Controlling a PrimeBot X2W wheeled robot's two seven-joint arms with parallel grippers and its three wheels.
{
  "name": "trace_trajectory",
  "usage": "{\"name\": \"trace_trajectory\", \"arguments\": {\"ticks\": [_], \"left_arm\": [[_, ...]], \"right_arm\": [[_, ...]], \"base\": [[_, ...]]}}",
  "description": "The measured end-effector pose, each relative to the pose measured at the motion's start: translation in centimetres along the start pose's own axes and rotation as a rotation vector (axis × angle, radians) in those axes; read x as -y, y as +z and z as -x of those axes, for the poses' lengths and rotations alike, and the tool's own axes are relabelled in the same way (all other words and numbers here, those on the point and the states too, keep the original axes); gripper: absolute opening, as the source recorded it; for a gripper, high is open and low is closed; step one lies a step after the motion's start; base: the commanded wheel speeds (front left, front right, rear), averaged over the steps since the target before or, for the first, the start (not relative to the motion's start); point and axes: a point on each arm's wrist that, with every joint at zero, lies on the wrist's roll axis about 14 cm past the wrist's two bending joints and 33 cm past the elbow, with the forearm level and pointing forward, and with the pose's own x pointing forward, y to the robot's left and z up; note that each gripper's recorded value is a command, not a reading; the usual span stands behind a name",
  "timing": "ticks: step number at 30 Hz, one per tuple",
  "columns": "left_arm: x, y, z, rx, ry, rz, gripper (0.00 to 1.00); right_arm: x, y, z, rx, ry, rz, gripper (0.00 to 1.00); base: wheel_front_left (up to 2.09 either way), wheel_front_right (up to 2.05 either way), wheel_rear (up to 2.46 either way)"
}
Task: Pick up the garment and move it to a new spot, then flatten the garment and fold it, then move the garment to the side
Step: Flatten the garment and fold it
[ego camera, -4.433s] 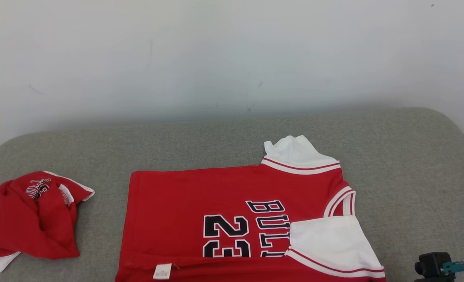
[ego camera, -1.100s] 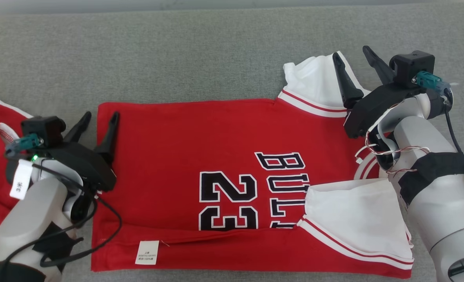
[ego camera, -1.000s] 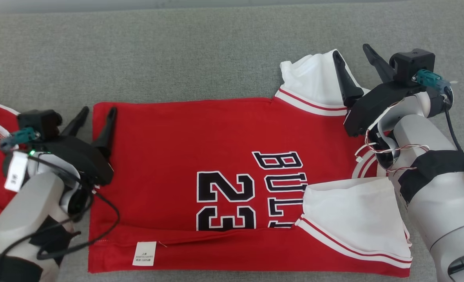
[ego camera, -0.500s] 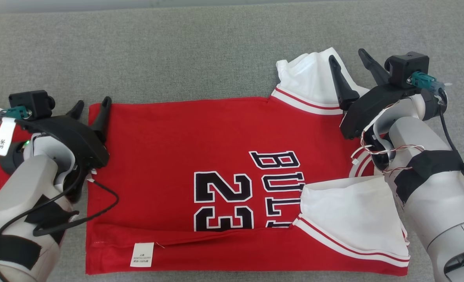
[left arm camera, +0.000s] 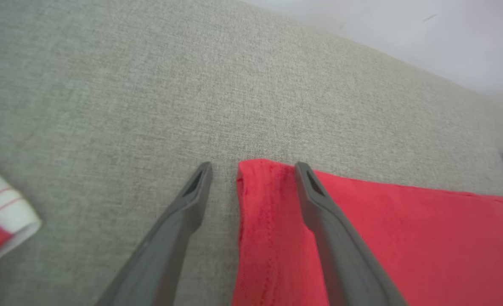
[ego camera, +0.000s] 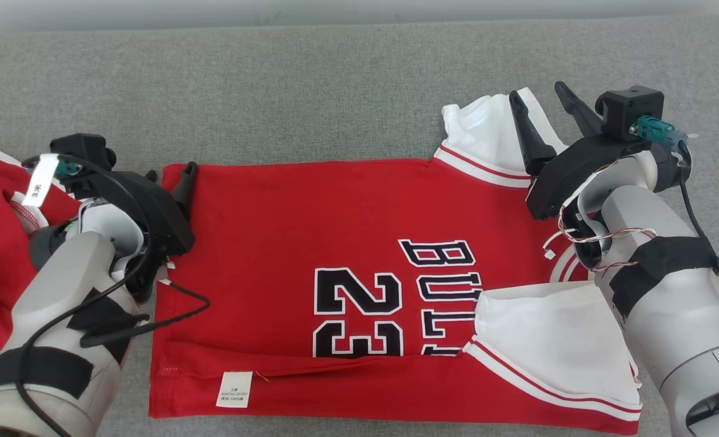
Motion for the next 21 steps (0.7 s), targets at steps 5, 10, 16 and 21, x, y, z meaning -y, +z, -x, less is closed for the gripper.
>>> {"name": "trace_trajectory", "arguments": {"ticks": [5, 10, 16, 21], "left_arm": [[0.1, 0.0, -0.2, -0.006, 0.000, 0.010, 1.00], [0.0, 0.0, -0.7, -0.025, 0.003, 0.016, 0.58], [-0.6, -0.8, -1.3, -0.071, 0.012, 0.024, 0.00], [-0.4, -0.5, -1.7, -0.049, -0.002, 0.029, 0.00]], "right_arm": [[0.0, -0.3, 0.1, -0.011, -0.002, 0.001, 1.00], [0.3, -0.7, -0.3, -0.023, -0.009, -0.002, 1.00], [1.1, -1.5, -1.0, -0.072, -0.031, 0.021, 1.00], [1.5, -1.5, -2.2, -0.121, -0.043, 0.055, 1.00]], "base": [[0.00, 0.00, 0.00], [0.00, 0.00, 0.00], [0.00, 0.00, 0.00], [0.00, 0.00, 0.00]]}}
